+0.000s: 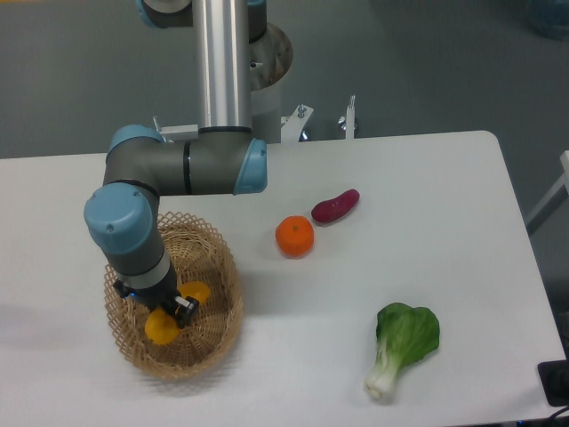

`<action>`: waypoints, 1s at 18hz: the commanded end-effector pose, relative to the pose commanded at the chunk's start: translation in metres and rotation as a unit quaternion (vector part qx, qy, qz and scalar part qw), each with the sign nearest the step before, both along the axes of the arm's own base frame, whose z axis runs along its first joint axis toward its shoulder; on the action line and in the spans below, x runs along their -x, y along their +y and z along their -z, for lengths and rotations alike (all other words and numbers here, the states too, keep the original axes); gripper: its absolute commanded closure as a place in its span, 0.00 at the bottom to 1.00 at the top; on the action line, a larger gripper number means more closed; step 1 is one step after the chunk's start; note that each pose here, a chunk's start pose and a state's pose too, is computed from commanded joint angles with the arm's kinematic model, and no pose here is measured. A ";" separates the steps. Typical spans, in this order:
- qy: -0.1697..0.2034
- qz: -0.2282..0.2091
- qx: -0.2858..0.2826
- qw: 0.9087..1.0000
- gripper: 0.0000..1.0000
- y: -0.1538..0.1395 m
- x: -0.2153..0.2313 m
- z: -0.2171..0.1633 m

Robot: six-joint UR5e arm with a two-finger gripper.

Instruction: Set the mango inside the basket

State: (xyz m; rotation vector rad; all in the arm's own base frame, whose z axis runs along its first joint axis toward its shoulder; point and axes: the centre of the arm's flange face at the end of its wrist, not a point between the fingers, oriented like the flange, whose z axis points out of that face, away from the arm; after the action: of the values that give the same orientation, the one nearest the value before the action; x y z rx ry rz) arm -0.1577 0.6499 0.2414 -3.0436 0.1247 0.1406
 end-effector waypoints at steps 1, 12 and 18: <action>0.001 0.000 -0.003 1.000 0.25 0.000 0.000 -0.001; 0.041 -0.048 -0.054 0.997 0.00 -0.002 0.071 -0.078; 0.068 -0.058 -0.056 0.994 0.00 -0.073 0.179 -0.139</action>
State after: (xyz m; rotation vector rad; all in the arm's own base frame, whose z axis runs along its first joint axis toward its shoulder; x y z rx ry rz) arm -0.3364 0.5768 0.3807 -2.9279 -0.0506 0.3499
